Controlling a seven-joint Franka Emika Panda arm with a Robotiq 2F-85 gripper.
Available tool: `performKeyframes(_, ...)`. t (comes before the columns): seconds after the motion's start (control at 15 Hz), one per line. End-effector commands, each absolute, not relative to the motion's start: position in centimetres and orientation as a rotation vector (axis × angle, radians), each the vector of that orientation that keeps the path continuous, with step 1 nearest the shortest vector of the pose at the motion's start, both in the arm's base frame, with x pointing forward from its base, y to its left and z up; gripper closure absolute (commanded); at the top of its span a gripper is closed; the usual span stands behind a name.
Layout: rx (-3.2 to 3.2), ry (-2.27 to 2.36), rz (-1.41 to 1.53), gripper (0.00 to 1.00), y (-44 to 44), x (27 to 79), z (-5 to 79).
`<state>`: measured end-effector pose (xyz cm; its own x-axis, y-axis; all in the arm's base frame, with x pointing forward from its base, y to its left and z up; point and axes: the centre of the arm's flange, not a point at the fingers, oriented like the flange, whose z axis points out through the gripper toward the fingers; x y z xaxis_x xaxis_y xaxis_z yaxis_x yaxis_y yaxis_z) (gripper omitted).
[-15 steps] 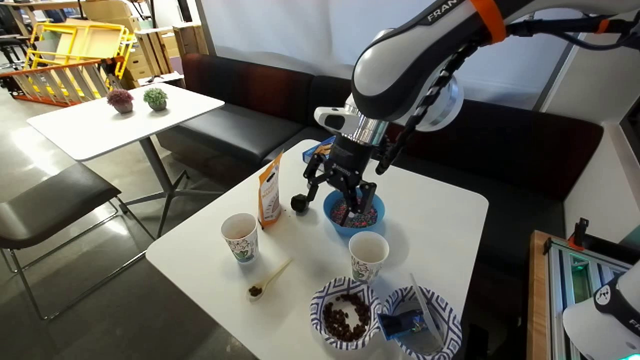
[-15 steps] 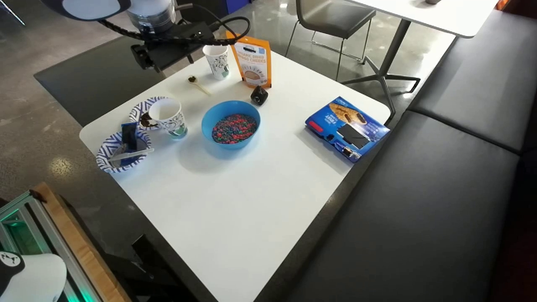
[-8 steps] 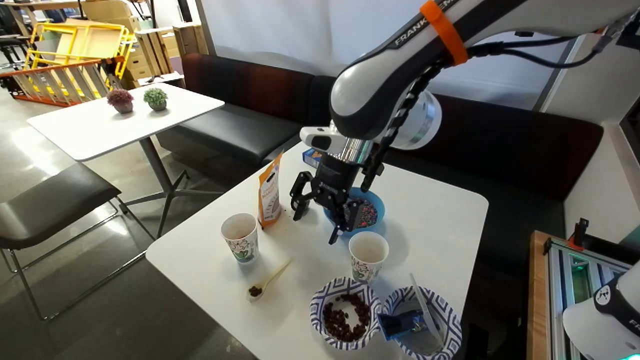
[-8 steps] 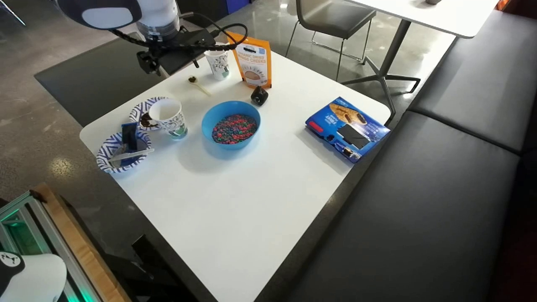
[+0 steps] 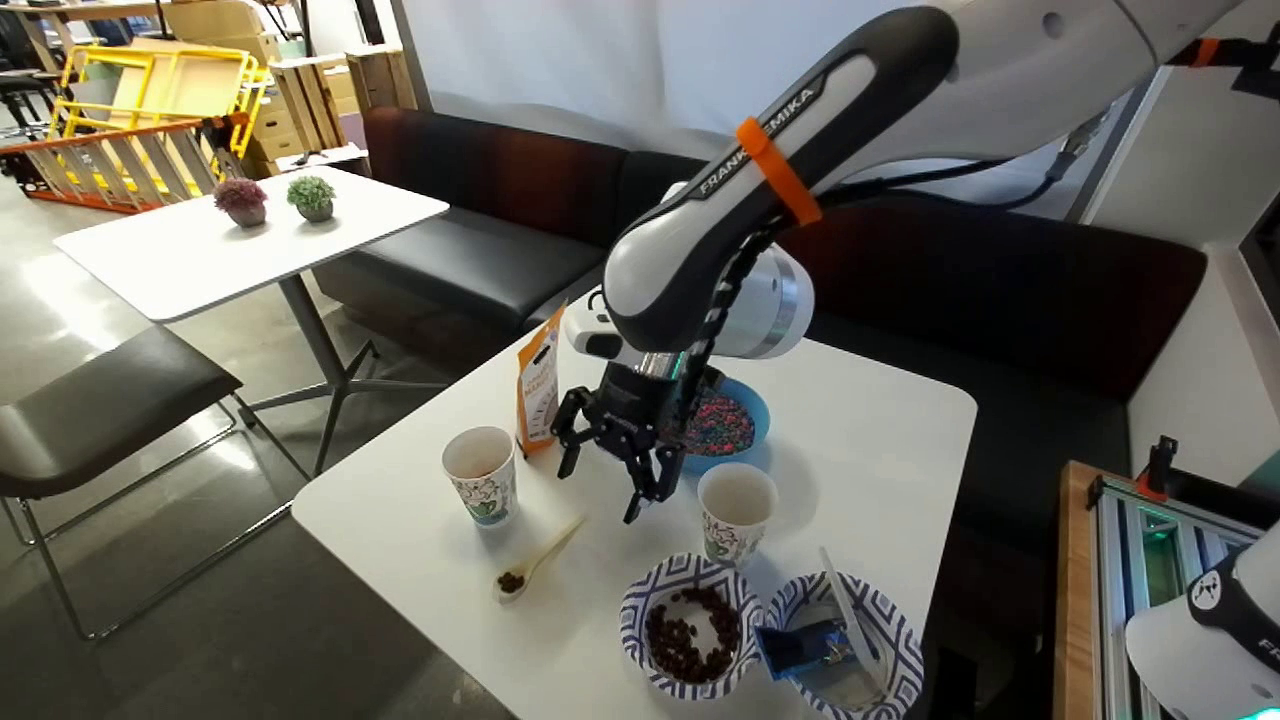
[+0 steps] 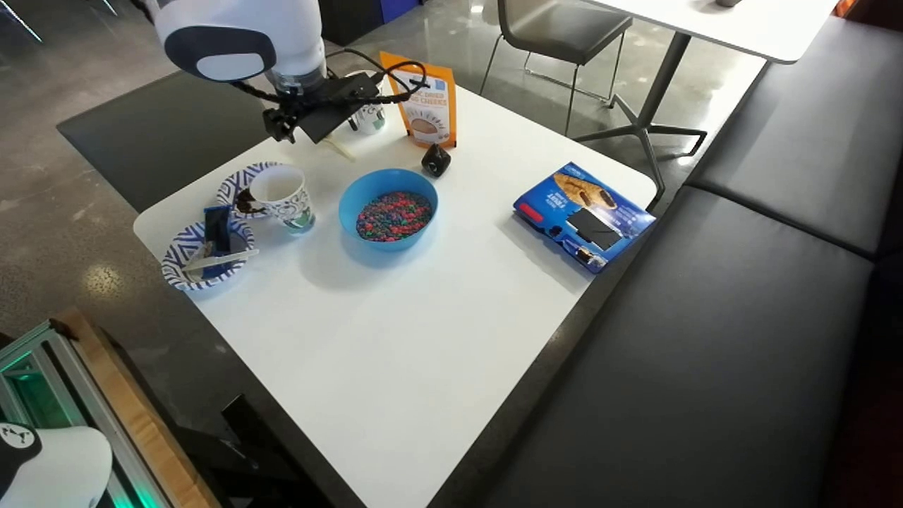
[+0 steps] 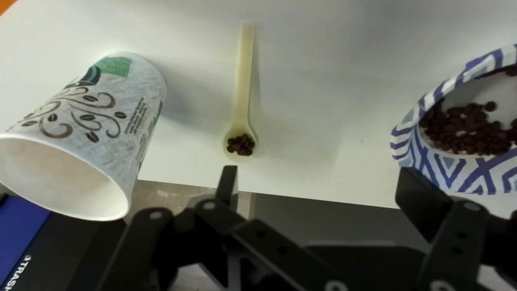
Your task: Put the brown objects into the cup
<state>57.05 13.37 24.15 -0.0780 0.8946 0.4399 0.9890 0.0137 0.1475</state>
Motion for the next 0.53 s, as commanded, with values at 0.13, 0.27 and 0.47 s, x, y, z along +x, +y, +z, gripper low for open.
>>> performKeyframes(0.13,-1.951,-2.075,-0.636,0.00,14.9,60.1,20.2)
performKeyframes(0.27,-1.946,-2.071,-0.637,0.00,15.3,60.5,19.0)
performKeyframes(0.47,-1.945,-2.070,-0.653,0.00,15.8,61.3,17.6)
